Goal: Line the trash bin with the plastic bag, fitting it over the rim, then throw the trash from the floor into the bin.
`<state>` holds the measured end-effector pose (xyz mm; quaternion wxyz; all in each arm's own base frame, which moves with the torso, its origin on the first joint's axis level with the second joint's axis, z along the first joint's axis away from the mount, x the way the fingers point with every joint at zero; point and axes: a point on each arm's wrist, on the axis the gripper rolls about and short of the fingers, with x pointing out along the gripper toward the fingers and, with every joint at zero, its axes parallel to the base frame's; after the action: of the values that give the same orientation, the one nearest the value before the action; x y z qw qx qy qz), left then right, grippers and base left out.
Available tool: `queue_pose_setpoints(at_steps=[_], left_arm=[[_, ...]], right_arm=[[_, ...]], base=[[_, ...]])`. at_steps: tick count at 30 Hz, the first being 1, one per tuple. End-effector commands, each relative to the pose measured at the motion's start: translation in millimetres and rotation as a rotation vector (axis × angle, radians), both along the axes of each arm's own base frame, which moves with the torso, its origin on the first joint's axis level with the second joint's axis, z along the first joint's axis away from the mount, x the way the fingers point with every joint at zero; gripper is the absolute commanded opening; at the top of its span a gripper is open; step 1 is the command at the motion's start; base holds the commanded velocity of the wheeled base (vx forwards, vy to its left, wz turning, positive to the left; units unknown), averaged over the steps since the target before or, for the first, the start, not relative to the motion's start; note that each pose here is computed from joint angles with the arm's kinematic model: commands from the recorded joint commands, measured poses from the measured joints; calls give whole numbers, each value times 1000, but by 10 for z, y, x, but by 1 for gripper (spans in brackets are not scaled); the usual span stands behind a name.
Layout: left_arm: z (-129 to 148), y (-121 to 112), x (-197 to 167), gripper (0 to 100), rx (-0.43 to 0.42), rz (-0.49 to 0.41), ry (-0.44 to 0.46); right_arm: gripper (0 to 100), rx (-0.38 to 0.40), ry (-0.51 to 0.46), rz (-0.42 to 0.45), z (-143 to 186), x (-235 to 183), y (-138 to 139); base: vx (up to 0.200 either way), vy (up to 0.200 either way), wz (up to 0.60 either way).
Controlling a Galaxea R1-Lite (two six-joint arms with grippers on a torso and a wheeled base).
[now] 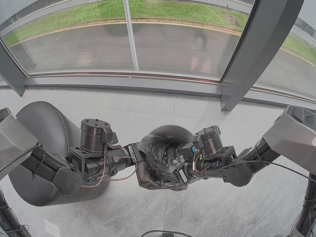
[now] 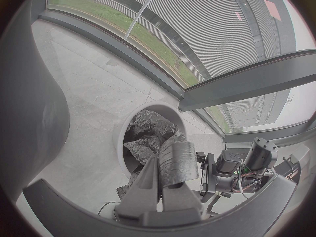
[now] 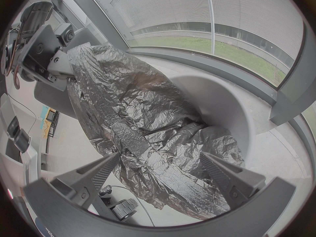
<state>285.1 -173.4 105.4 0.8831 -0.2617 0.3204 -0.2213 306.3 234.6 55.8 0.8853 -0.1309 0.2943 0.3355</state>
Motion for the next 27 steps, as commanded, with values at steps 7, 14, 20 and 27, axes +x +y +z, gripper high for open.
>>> queue_pose_setpoints(at_steps=[7, 14, 20, 27], left_arm=[[-5, 0, 0, 0, 0, 0, 1], [-5, 0, 0, 0, 0, 0, 1], [-10, -1, 1, 0, 1, 0, 2], [-10, -1, 1, 0, 1, 0, 2]], right_arm=[[100, -18, 18, 21, -128, -7, 90], [100, -31, 32, 36, -186, -50, 125], [100, -68, 56, 21, -340, -47, 100], [100, -98, 49, -2, -428, 5, 87]], base=[[0, 0, 0], [0, 0, 0], [0, 0, 0], [0, 0, 0]])
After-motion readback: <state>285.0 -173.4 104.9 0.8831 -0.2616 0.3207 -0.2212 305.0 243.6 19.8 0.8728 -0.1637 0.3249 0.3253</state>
